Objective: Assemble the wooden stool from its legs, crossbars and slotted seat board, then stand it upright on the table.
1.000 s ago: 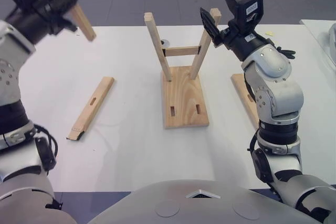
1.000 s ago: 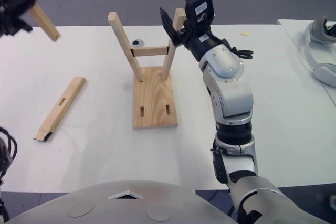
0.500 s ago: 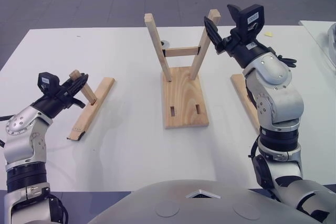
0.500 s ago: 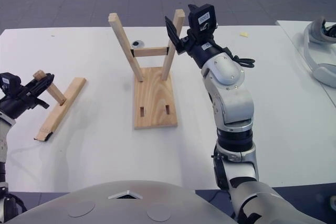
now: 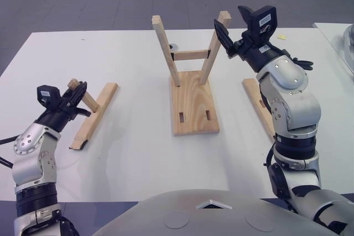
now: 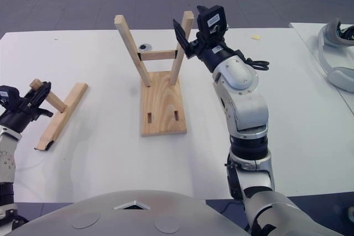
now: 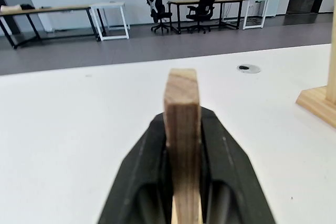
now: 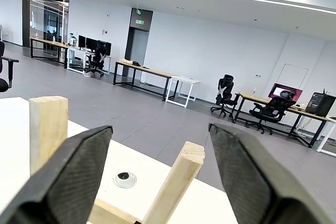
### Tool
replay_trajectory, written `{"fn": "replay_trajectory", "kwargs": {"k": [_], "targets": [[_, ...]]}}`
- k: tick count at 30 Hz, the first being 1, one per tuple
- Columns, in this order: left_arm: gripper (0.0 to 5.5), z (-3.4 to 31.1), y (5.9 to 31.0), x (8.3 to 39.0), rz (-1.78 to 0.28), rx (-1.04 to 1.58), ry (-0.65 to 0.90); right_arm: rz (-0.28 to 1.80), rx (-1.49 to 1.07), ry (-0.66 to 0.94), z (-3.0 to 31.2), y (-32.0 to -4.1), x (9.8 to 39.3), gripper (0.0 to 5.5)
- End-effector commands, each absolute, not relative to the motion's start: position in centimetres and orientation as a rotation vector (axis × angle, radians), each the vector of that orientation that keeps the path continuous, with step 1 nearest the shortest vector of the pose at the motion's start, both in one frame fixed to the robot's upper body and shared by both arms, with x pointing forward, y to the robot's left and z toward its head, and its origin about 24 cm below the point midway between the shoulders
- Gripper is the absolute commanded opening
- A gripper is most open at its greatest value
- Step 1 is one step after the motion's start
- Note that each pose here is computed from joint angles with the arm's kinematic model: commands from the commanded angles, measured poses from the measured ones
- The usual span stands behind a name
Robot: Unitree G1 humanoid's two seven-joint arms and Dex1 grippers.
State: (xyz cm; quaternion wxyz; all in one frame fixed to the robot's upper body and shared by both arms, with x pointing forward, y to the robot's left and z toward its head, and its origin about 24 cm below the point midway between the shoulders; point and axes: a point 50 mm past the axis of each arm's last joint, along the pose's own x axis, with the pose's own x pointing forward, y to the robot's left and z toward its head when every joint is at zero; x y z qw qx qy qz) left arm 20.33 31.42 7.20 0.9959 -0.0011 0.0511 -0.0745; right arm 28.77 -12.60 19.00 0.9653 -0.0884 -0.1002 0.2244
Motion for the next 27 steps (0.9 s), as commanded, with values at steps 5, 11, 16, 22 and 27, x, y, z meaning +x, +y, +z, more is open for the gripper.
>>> {"fn": "replay_trajectory", "kwargs": {"k": [5, 11, 16, 22, 27], "targets": [[0.40, 3.2, 30.9, 18.4, -0.110, -0.013, 0.285, 0.466, -0.190, -0.204, 18.9, -12.2, 28.8, 3.43], [0.40, 0.7, 30.5, 17.3, -0.106, -0.014, 0.353, 0.470, -0.193, -0.211, 19.1, -12.0, 28.9, 3.43], [0.40, 0.1, 31.3, 16.7, -0.065, -0.039, 0.372, 0.470, -0.192, -0.211, 19.2, -12.0, 28.9, 3.43], [0.40, -0.3, 31.5, 16.6, -0.084, -0.035, 0.414, 0.467, -0.190, -0.212, 19.2, -12.0, 28.9, 3.43], [0.77, -0.5, 31.2, 16.7, -0.114, -0.029, 0.442, 0.469, -0.185, -0.214, 19.2, -11.9, 28.8, 3.43]]}}
